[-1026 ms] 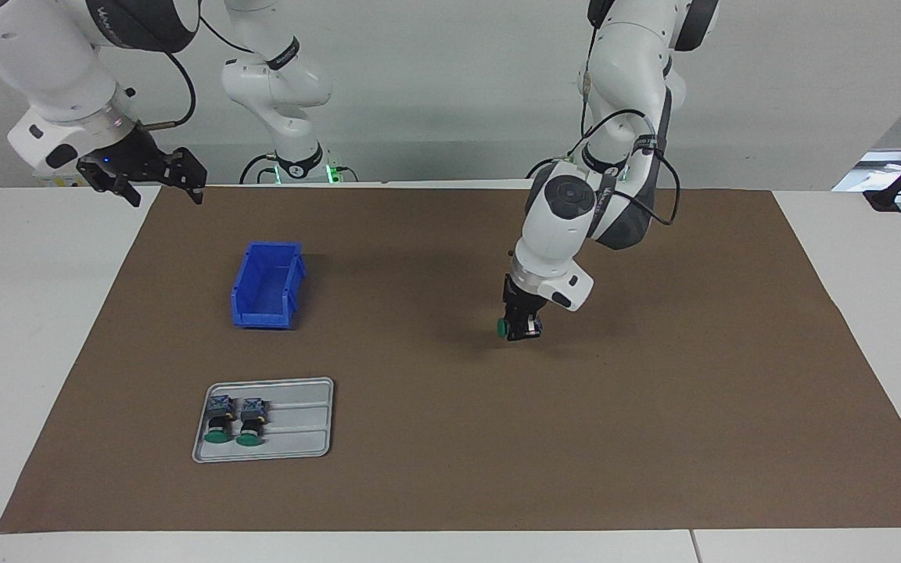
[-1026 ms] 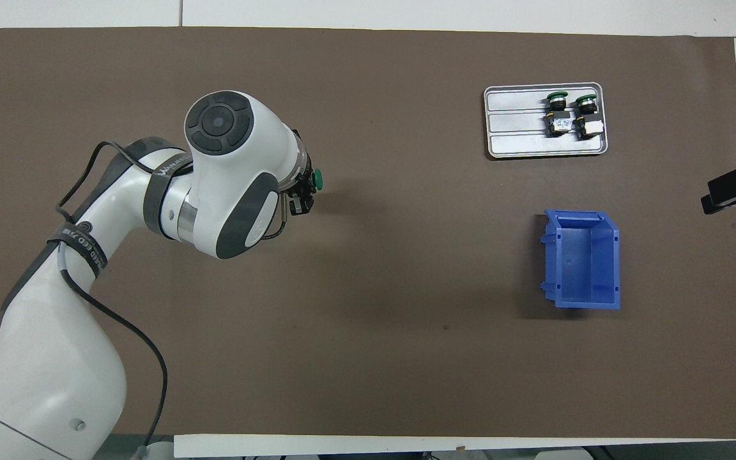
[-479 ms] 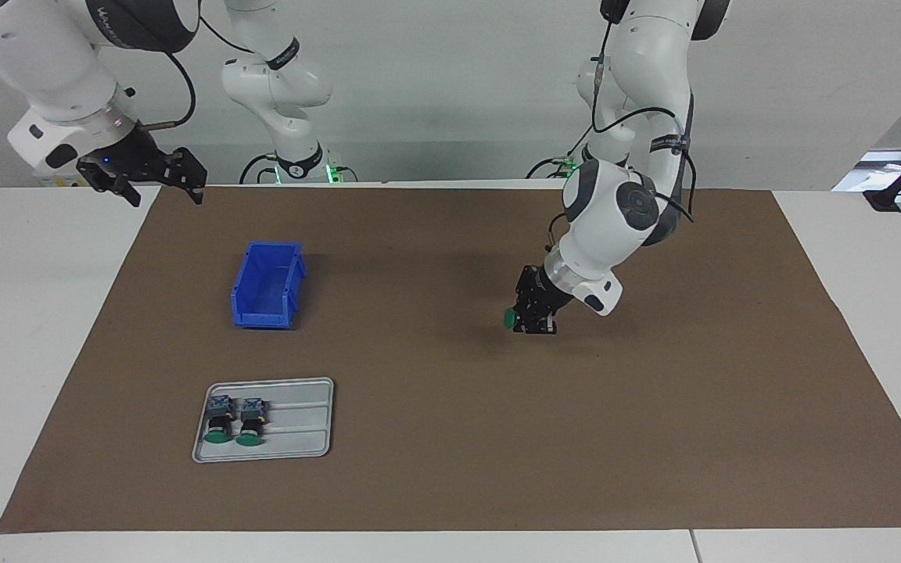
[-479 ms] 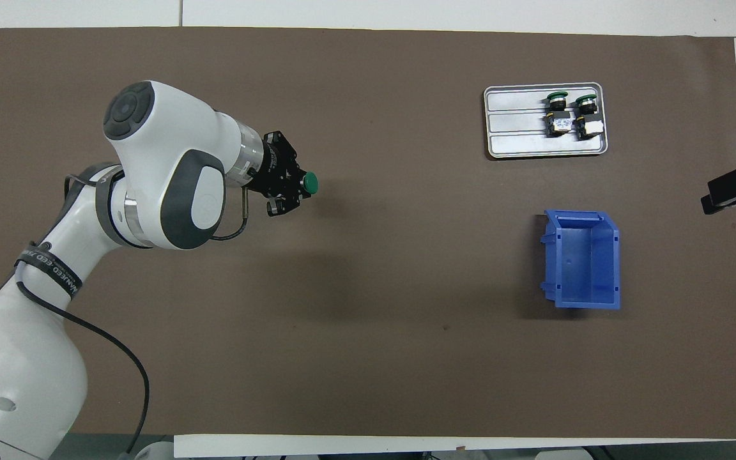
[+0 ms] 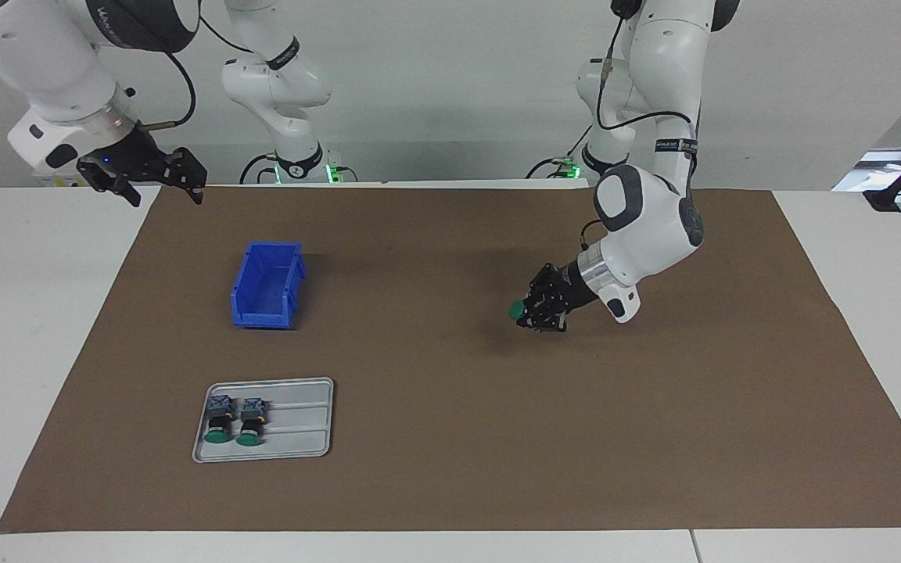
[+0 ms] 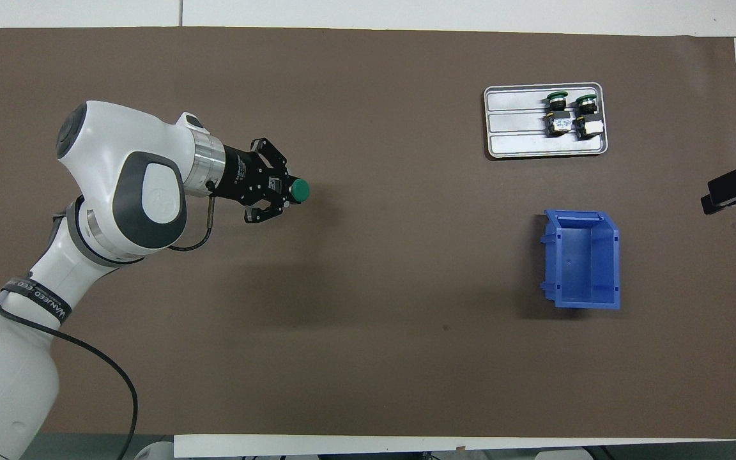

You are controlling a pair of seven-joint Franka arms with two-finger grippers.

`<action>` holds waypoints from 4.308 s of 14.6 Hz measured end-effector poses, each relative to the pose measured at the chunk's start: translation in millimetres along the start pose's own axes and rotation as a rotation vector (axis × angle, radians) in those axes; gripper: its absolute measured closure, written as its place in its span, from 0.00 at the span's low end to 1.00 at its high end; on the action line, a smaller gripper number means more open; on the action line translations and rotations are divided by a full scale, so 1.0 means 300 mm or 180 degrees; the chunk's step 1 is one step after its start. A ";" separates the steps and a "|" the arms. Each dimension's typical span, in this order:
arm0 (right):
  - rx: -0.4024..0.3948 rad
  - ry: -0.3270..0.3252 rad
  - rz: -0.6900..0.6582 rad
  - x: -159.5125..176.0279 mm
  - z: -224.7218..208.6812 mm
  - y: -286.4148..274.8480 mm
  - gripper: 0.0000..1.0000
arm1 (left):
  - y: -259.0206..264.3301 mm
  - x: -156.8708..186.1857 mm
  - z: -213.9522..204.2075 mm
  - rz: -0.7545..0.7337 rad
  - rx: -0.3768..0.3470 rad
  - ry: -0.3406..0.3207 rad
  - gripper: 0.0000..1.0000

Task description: Place and press button with both arms

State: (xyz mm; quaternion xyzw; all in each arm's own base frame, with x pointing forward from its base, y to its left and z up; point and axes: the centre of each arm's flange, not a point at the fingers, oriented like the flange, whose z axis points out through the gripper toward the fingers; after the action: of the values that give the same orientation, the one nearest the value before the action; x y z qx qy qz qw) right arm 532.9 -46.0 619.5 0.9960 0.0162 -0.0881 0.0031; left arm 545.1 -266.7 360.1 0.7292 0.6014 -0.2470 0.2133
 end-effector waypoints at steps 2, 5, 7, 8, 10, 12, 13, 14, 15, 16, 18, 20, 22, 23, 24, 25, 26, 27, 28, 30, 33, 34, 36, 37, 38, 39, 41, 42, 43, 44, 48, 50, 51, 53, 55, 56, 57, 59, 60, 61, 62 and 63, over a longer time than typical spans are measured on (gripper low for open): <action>0.0000 0.0000 0.0000 0.000 0.000 0.000 0.00 | -0.024 0.053 -0.015 0.0126 -0.0019 -0.0162 0.67; 0.0000 0.0000 0.0000 0.000 0.000 0.000 0.00 | -0.055 0.089 -0.010 0.0169 0.0005 -0.0263 0.67; 0.0000 0.0000 0.0000 0.000 0.000 0.000 0.00 | -0.062 0.092 -0.001 0.0122 0.0028 -0.0334 0.67; 0.0000 0.0000 0.0000 0.000 0.000 0.000 0.00 | -0.065 0.094 0.008 0.0053 0.0025 -0.0417 0.67; 0.0000 0.0000 0.0000 0.000 0.000 0.000 0.00 | -0.069 0.110 0.036 -0.0031 0.0050 -0.0532 0.67; 0.0000 0.0000 0.0000 0.000 0.000 0.000 0.00 | -0.071 0.120 0.057 0.0013 0.0106 -0.0580 0.67; 0.0000 0.0000 0.0000 0.000 0.000 0.000 0.00 | -0.067 0.119 0.062 0.0027 0.0114 -0.0595 0.67; 0.0000 0.0000 0.0000 0.000 0.000 0.000 0.00 | -0.064 0.120 0.068 0.0026 0.0120 -0.0610 0.67; 0.0000 0.0000 0.0000 0.000 0.000 0.000 0.00 | -0.063 0.123 0.074 0.0027 0.0130 -0.0628 0.67; 0.0000 0.0000 0.0000 0.000 0.000 0.000 0.00 | -0.062 0.125 0.079 0.0030 0.0144 -0.0651 0.67; 0.0000 -0.0001 0.0000 0.000 0.000 0.000 0.00 | -0.056 0.129 0.075 0.0024 0.0163 -0.0702 0.67; 0.0000 0.0000 0.0000 0.000 0.000 0.000 0.00 | -0.049 0.142 0.073 -0.0072 0.0125 -0.0807 0.67; 0.0000 -0.0001 0.0000 0.000 0.000 0.000 0.00 | -0.046 0.157 0.084 -0.0192 0.0096 -0.0963 0.67; 0.0000 -0.0001 0.0000 0.000 0.000 0.000 0.00 | -0.045 0.163 0.090 -0.0204 0.0086 -0.1008 0.67; 0.0000 -0.0001 0.0000 0.000 0.000 0.000 0.00 | -0.043 0.171 0.094 -0.0209 0.0074 -0.1045 0.67; 0.0000 0.0000 0.0000 0.000 0.000 0.000 0.00 | -0.041 0.183 0.097 -0.0247 0.0051 -0.1098 0.67; 0.0000 0.0000 0.0000 0.000 0.000 0.000 0.00 | -0.037 0.201 0.102 -0.0308 0.0022 -0.1164 0.67; 0.0000 0.0000 0.0000 0.000 0.000 0.000 0.00 | -0.033 0.219 0.109 -0.0367 -0.0010 -0.1226 0.67; 0.0000 0.0000 0.0000 0.000 0.000 0.000 0.00 | -0.030 0.234 0.115 -0.0417 -0.0036 -0.1275 0.67; 0.0000 0.0000 0.0000 0.000 0.000 0.000 0.00 | -0.029 0.244 0.127 -0.0461 -0.0053 -0.1323 0.67; 0.0000 0.0000 0.0000 0.000 0.000 0.000 0.00 | -0.028 0.250 0.139 -0.0442 -0.0122 -0.1416 0.67; 0.0000 0.0000 0.0000 0.000 0.000 0.000 0.00 | -0.030 0.252 0.143 -0.0409 -0.0138 -0.1430 0.67; 0.0000 0.0000 0.0000 0.000 0.000 0.000 0.00 | -0.036 0.261 0.155 -0.0356 -0.0175 -0.1470 0.67; 0.0000 0.0000 0.0000 0.000 0.000 0.000 0.00 | -0.043 0.266 0.164 -0.0349 -0.0188 -0.1491 0.67; 0.0000 0.0000 0.0000 0.000 0.000 0.000 0.00 | -0.048 0.271 0.172 -0.0356 -0.0204 -0.1517 0.67; 0.0000 0.0000 0.0000 0.000 0.000 0.000 0.00 | -0.052 0.273 0.178 -0.0364 -0.0218 -0.1540 0.67; 0.0000 0.0000 0.0000 0.000 0.000 0.000 0.00 | -0.060 0.273 0.190 -0.0366 -0.0231 -0.1572 0.67; 0.0000 0.0000 0.0000 0.000 0.000 0.000 0.00 | -0.064 0.273 0.195 -0.0369 -0.0236 -0.1584 0.67; 0.0000 0.0000 0.0000 0.000 0.000 0.000 0.00 | -0.067 0.274 0.199 -0.0376 -0.0239 -0.1592 0.67; 0.0000 0.0000 0.0000 0.000 0.000 0.000 0.00 | -0.069 0.273 0.203 -0.0385 -0.0245 -0.1604 0.67; 0.0000 -0.0001 0.0000 0.000 0.000 0.000 0.00 | -0.080 0.277 0.233 -0.0362 -0.0328 -0.1694 0.67; 0.0000 -0.0001 0.0000 0.000 0.000 0.000 0.00 | -0.087 0.291 0.252 -0.0370 -0.0348 -0.1716 0.67; 0.0000 -0.0001 0.0000 0.000 0.000 0.000 0.00 | -0.088 0.295 0.256 -0.0381 -0.0355 -0.1724 0.67; 0.0000 -0.0001 0.0000 0.000 0.000 0.000 0.00 | -0.088 0.296 0.258 -0.0392 -0.0362 -0.1732 0.67; 0.0000 -0.0001 0.0000 0.000 0.000 0.000 0.00 | -0.091 0.299 0.260 -0.0404 -0.0361 -0.1735 0.67; 0.0000 -0.0001 0.0000 0.000 0.000 0.000 0.00 | -0.093 0.300 0.262 -0.0411 -0.0360 -0.1737 0.67; 0.0000 -0.0001 0.0000 0.000 0.000 0.000 0.00 | -0.096 0.303 0.264 -0.0425 -0.0362 -0.1742 0.67; 0.0000 -0.0001 0.0000 0.000 0.000 0.000 0.00 | -0.101 0.306 0.269 -0.0452 -0.0399 -0.1779 0.67; 0.0000 -0.0001 0.0000 0.000 0.000 0.000 0.00 | -0.106 0.309 0.273 -0.0447 -0.0424 -0.1796 0.67; 0.0000 -0.0001 0.0000 0.000 0.000 0.000 0.00 | -0.110 0.312 0.277 -0.0442 -0.0438 -0.1804 0.67; 0.0000 -0.0001 0.0000 0.000 0.000 0.000 0.00 | -0.113 0.315 0.279 -0.0442 -0.0442 -0.1805 0.67; 0.0000 -0.0001 0.0000 0.000 0.000 0.000 0.00 | -0.117 0.318 0.282 -0.0444 -0.0443 -0.1806 0.67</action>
State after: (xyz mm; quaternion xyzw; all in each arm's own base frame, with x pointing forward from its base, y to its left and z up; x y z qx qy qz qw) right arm 532.8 -46.0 619.4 0.9960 0.0162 -0.0882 0.0031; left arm 516.5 -238.1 234.3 0.5717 0.5820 -0.4131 0.4048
